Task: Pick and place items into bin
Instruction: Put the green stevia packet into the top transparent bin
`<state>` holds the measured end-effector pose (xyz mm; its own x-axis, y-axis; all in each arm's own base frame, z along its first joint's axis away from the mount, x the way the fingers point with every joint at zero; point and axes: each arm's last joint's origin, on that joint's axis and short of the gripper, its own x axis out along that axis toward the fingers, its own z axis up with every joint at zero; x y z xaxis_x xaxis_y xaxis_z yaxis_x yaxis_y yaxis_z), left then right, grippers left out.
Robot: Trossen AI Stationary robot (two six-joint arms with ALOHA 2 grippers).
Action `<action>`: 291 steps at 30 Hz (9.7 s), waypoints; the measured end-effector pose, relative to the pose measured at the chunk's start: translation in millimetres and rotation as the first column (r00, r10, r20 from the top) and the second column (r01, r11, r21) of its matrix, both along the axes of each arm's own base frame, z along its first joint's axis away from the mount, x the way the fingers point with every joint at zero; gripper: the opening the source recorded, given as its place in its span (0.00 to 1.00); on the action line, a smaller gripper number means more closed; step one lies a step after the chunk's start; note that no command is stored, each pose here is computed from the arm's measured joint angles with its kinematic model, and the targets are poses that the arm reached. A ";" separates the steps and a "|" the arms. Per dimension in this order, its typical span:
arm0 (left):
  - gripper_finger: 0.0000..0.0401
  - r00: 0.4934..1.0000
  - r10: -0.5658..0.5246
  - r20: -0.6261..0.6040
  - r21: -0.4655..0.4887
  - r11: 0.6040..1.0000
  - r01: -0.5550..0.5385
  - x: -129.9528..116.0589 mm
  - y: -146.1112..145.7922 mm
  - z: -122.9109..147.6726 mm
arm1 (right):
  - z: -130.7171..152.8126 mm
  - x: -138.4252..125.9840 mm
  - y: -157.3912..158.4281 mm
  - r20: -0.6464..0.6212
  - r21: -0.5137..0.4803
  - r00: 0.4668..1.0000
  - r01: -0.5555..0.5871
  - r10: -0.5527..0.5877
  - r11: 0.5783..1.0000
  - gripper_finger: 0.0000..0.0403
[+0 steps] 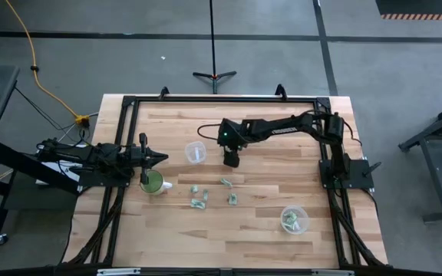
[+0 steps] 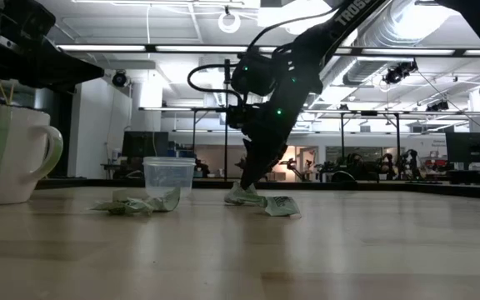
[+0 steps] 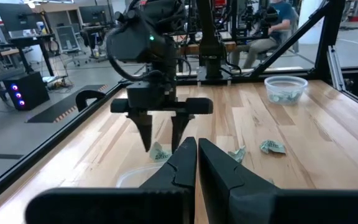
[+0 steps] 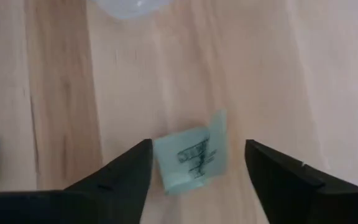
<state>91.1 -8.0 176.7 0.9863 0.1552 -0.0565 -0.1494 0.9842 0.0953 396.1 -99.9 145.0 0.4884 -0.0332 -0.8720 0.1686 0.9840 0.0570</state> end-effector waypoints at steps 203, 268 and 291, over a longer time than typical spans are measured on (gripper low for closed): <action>0.13 1.000 0.001 0.001 0.003 1.000 -0.001 0.0 0.0 0.2 | 30.9 34.1 12.9 0.715 0.108 0.690 0.052 -0.114 0.993 0.01; 0.13 1.000 0.001 0.008 0.001 1.000 -0.001 0.0 0.0 0.8 | -0.5 -23.1 178.6 -0.022 0.084 0.981 -0.189 0.192 0.978 0.43; 0.13 1.000 0.001 0.008 0.000 1.000 -0.001 0.0 0.0 0.8 | 7.9 -10.0 183.0 0.153 -0.024 0.911 -0.383 0.382 0.923 0.00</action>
